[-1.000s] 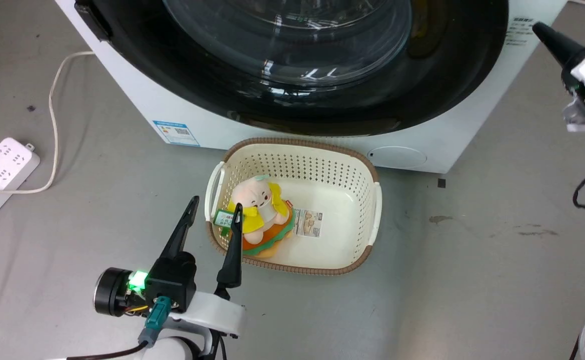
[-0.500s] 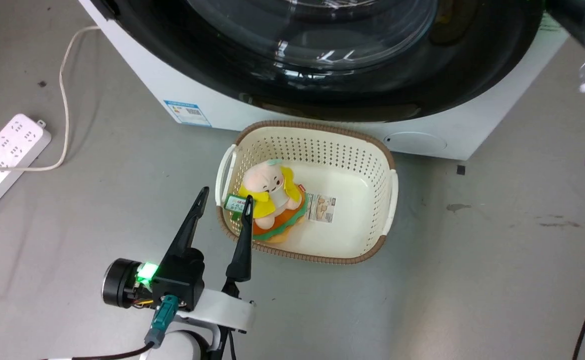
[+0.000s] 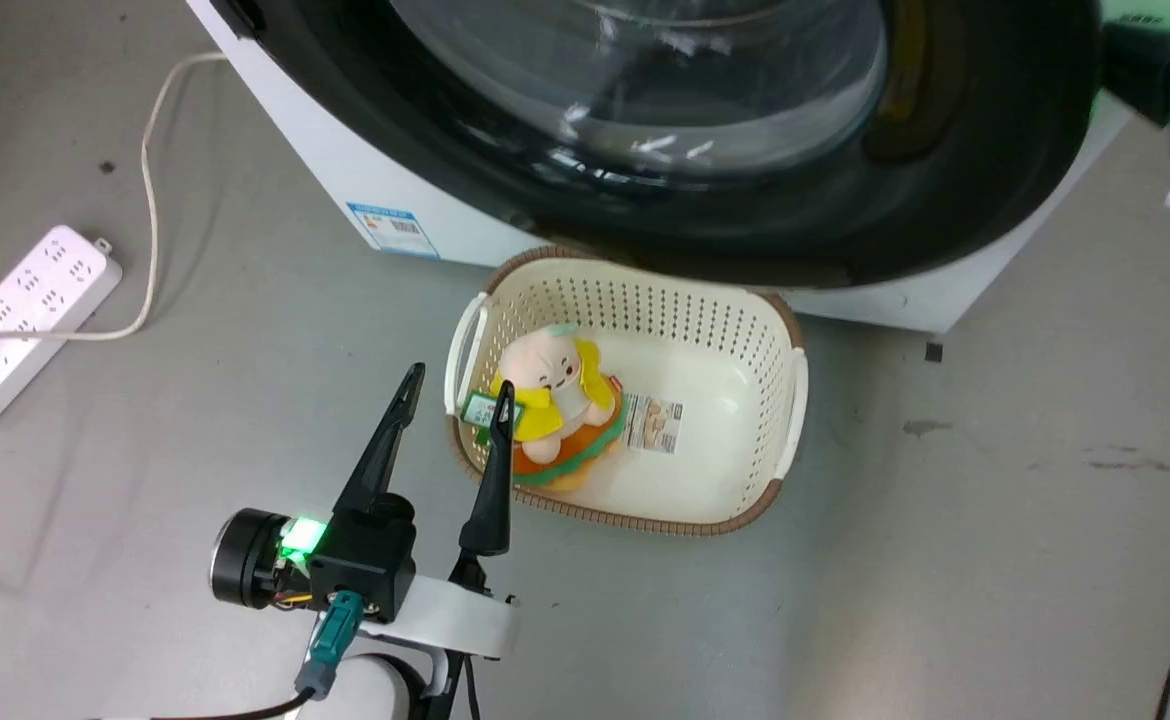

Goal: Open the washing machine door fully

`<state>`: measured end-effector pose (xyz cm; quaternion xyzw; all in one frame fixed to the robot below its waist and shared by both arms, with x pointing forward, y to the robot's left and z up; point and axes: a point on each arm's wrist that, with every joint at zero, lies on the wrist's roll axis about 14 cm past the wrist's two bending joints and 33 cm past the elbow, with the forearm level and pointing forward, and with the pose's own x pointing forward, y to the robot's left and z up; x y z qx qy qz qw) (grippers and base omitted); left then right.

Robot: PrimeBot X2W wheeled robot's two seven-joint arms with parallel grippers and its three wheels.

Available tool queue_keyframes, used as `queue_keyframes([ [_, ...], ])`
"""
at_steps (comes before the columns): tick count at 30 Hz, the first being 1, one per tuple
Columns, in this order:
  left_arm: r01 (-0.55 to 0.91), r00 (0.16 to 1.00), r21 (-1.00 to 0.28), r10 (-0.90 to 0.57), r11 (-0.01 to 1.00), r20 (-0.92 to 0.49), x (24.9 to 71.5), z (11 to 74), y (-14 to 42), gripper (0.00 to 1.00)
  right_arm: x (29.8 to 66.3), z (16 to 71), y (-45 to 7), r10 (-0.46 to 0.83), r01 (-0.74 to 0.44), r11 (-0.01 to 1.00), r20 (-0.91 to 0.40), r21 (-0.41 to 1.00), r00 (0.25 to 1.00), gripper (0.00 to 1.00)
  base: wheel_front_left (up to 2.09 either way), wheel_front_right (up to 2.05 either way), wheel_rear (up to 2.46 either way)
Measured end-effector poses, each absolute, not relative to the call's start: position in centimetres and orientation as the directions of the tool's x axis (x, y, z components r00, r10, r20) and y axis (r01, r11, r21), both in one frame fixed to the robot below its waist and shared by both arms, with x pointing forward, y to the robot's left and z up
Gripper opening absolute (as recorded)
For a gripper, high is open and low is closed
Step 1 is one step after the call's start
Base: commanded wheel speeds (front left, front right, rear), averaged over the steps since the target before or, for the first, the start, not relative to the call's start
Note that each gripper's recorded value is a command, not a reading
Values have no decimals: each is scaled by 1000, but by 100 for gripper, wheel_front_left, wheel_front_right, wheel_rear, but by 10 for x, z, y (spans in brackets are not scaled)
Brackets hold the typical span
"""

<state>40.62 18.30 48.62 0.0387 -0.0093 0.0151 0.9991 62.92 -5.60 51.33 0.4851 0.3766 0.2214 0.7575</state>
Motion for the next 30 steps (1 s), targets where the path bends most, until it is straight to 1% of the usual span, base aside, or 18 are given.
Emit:
queue_keyframes([
  [4, -25, 998, 79, 21, 997, 59, 403, 499, 181, 100, 607, 518, -47, 753, 39, 403, -356, 914, 554, 0, 0, 0, 0],
  [5, -25, 998, 79, 21, 997, 59, 403, 499, 181, 100, 607, 518, -47, 753, 39, 403, -356, 914, 554, 0, 0, 0, 0],
  [6, -24, 997, 76, 18, 997, 76, 401, 504, 181, 100, 597, 518, -44, 772, 43, 395, -357, 918, 526, 0, 0, 0, 0],
  [9, -22, 996, 77, 15, 997, 90, 398, 509, 181, 100, 586, 517, -43, 779, 48, 391, -358, 919, 514, 0, 0, 0, 0],
  [10, -21, 995, 78, 13, 997, 99, 394, 513, 181, 100, 573, 516, -42, 787, 52, 388, -361, 920, 501, 0, 0, 0, 0],
  [11, -21, 995, 78, 13, 997, 99, 394, 513, 181, 100, 573, 516, -42, 787, 52, 388, -361, 920, 501, 0, 0, 0, 0],
  [12, -21, 995, 78, 13, 997, 102, 388, 515, 181, 100, 559, 513, -40, 792, 55, 392, -367, 918, 488, 0, 0, 0, 0],
  [14, -21, 994, 77, 13, 997, 106, 385, 516, 181, 100, 552, 512, -39, 796, 55, 392, -369, 918, 480, 0, 0, 0, 0],
  [15, -22, 993, 76, 13, 997, 117, 380, 520, 181, 100, 538, 511, -38, 802, 55, 393, -371, 918, 468, 0, 0, 0, 0],
  [16, -22, 993, 76, 13, 997, 117, 380, 520, 181, 100, 538, 511, -38, 802, 55, 393, -371, 918, 468, 0, 0, 0, 0],
  [17, -23, 991, 74, 14, 997, 130, 375, 525, 181, 100, 525, 512, -36, 809, 50, 388, -366, 920, 460, 0, 0, 0, 0],
  [18, -23, 991, 74, 14, 997, 130, 375, 525, 181, 100, 525, 512, -36, 809, 50, 388, -366, 920, 460, 0, 0, 0, 0],
  [19, -23, 990, 73, 12, 997, 143, 370, 529, 181, 100, 513, 515, -35, 819, 41, 380, -357, 924, 450, 0, 0, 0, 0],
  [25, -27, 987, 67, 15, 997, 161, 360, 535, 182, 100, 488, 522, -35, 839, 11, 360, -329, 933, 433, 0, 0, 0, 0],
  [26, -27, 986, 66, 16, 997, 164, 356, 536, 182, 100, 478, 523, -33, 856, 1, 343, -313, 939, 411, 0, 0, 0, 0],
  [27, -27, 986, 66, 16, 997, 164, 356, 536, 182, 100, 478, 523, -33, 856, 1, 343, -313, 939, 411, 0, 0, 0, 0],
  [28, -29, 985, 66, 18, 997, 169, 353, 538, 183, 100, 469, 526, -27, 876, -9, 317, -289, 948, 387, 0, 0, 0, 0],
  [30, -30, 985, 66, 19, 997, 171, 352, 539, 183, 100, 465, 526, -24, 883, -16, 312, -284, 950, 374, 0, 0, 0, 0],
])
